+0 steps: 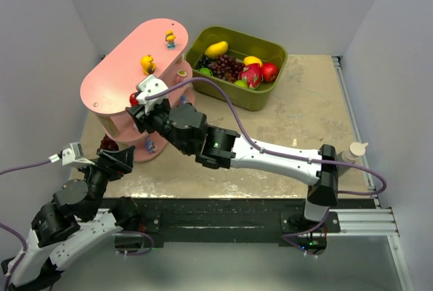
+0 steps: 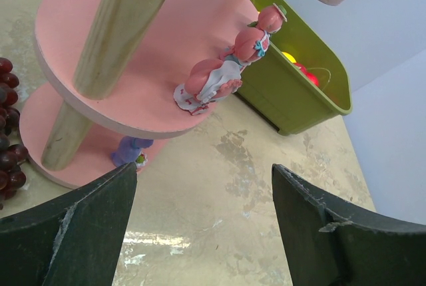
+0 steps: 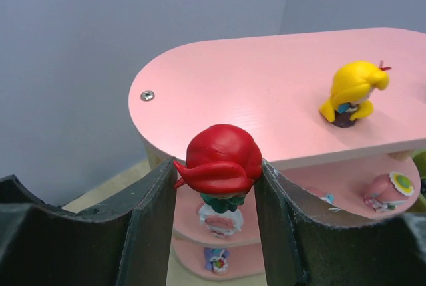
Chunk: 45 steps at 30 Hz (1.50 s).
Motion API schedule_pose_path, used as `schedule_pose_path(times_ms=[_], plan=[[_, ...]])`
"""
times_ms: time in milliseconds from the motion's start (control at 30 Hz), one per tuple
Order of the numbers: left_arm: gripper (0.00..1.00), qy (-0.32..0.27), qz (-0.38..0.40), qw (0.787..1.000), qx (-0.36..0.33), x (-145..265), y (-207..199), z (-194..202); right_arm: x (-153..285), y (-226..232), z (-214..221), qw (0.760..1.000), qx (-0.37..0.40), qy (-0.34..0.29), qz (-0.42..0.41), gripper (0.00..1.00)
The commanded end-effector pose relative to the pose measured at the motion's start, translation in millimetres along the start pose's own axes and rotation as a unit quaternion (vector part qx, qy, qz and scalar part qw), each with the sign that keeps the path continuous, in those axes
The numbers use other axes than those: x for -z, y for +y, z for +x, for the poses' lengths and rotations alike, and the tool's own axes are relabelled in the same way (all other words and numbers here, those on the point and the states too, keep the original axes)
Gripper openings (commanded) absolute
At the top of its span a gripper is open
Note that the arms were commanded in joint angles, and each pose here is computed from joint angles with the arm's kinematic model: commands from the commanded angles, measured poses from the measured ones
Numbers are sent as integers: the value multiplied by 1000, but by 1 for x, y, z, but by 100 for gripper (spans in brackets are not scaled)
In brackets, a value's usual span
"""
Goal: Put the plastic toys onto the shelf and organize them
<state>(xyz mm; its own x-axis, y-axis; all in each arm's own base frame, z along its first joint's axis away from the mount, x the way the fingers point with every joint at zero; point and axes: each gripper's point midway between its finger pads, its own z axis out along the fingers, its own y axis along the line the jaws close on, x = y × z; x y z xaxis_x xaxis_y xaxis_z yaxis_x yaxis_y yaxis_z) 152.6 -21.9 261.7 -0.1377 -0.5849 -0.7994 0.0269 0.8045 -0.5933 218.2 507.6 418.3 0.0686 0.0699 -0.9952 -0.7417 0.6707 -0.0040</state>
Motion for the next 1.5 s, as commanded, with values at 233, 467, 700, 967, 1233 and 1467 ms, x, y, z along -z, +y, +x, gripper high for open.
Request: schedule_pose_path(times_ms=[233,467,700,967,1233,1467], plan=[[86,-38,20,998,50,13,5,-22,-40,15,-20,999,10,-30,-22,29],[87,-39,23,998,51,13,4,-22,-58,9,-9,1000,-4,-12,8,30],[86,-40,24,998,52,13,4,-22,-64,3,-3,999,-24,-5,27,31],[86,-37,22,998,48,12,4,-21,-65,0,0,999,-41,4,29,35],[86,-41,23,997,54,14,5,-22,-70,-2,6,999,-46,7,26,38],[87,-41,24,997,54,14,5,-23,-74,0,9,999,-42,3,23,42]])
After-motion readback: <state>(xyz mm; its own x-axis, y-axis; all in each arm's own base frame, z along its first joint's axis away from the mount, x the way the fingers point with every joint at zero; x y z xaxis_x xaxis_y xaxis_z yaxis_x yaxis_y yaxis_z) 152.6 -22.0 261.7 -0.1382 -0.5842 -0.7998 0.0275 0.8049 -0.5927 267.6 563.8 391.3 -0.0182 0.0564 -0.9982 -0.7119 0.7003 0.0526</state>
